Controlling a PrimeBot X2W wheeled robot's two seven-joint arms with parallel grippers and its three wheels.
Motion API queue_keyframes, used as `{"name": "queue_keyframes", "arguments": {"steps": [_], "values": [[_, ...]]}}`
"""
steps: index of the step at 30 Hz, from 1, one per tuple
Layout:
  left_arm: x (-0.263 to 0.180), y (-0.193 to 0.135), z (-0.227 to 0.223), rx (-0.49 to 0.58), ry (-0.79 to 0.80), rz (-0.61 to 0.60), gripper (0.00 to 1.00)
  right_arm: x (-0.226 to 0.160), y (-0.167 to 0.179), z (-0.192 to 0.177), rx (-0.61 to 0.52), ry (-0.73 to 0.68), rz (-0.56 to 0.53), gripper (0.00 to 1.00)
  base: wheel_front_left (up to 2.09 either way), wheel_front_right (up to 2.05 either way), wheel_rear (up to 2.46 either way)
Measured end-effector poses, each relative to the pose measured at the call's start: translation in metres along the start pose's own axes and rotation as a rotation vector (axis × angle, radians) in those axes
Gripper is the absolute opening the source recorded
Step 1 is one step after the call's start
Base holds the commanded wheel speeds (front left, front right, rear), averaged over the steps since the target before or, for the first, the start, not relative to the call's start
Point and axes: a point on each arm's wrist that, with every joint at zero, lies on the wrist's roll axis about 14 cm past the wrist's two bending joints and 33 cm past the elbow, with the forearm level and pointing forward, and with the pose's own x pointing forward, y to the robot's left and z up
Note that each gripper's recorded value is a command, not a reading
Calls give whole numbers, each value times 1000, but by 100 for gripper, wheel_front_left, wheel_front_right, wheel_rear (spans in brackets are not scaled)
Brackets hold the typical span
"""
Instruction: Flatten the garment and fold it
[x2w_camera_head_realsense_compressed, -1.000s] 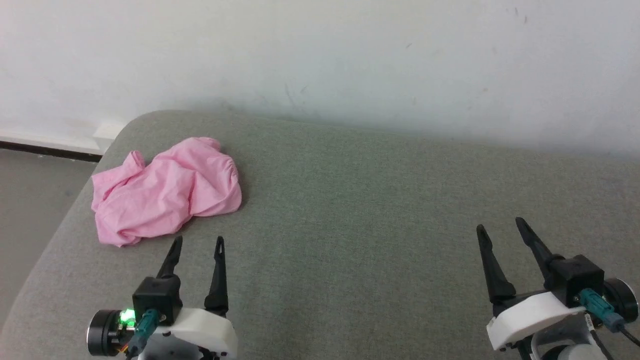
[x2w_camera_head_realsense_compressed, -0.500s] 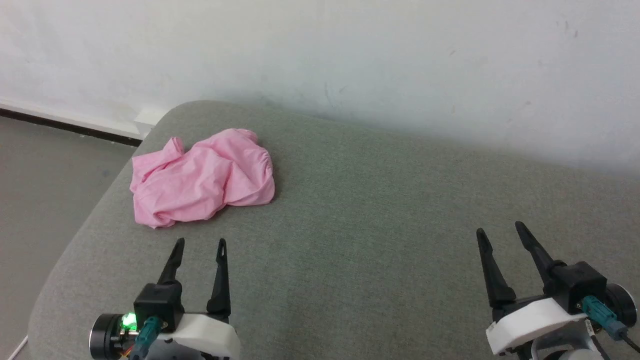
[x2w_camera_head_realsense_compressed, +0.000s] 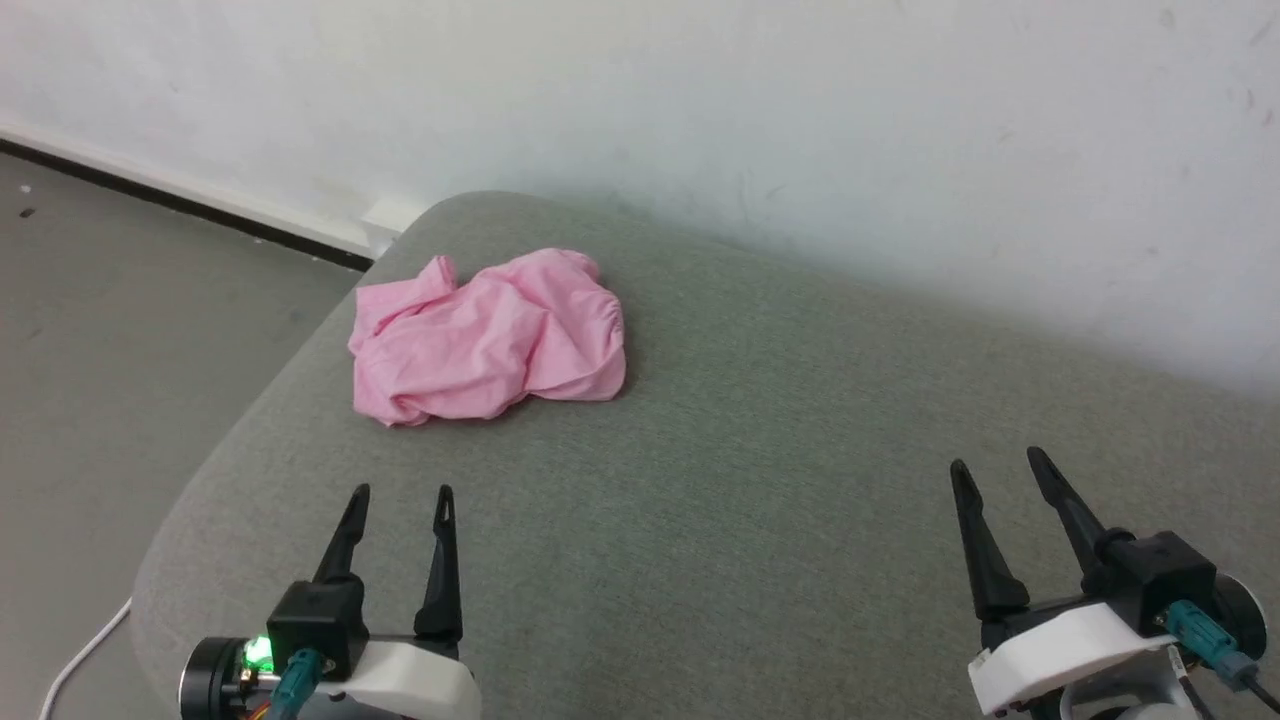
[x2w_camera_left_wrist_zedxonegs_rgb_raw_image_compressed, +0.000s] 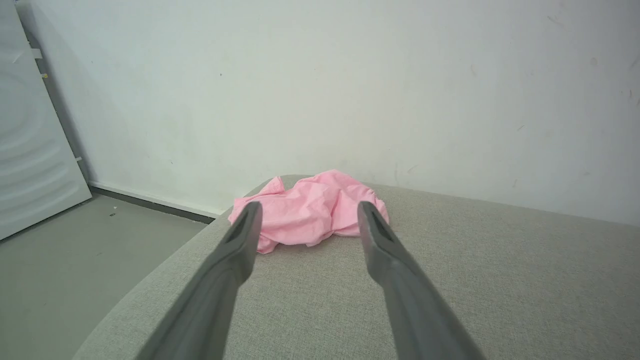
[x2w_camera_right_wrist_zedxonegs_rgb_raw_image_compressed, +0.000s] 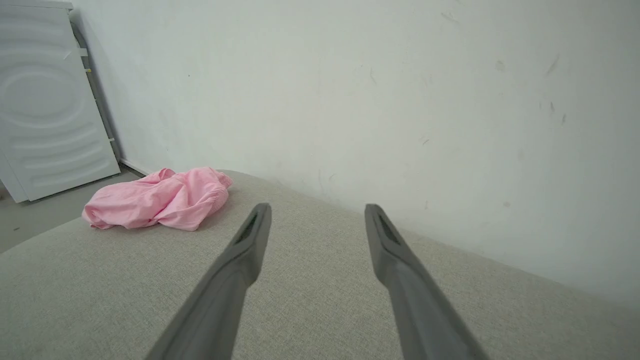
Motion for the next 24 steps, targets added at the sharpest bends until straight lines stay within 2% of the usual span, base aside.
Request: {"name": "queue_keyframes", "arguments": {"steps": [24], "values": [[-32, 37, 6, 9, -41, 130, 100, 19, 46, -3, 44, -20, 143, 100, 0, 0, 0]]}}
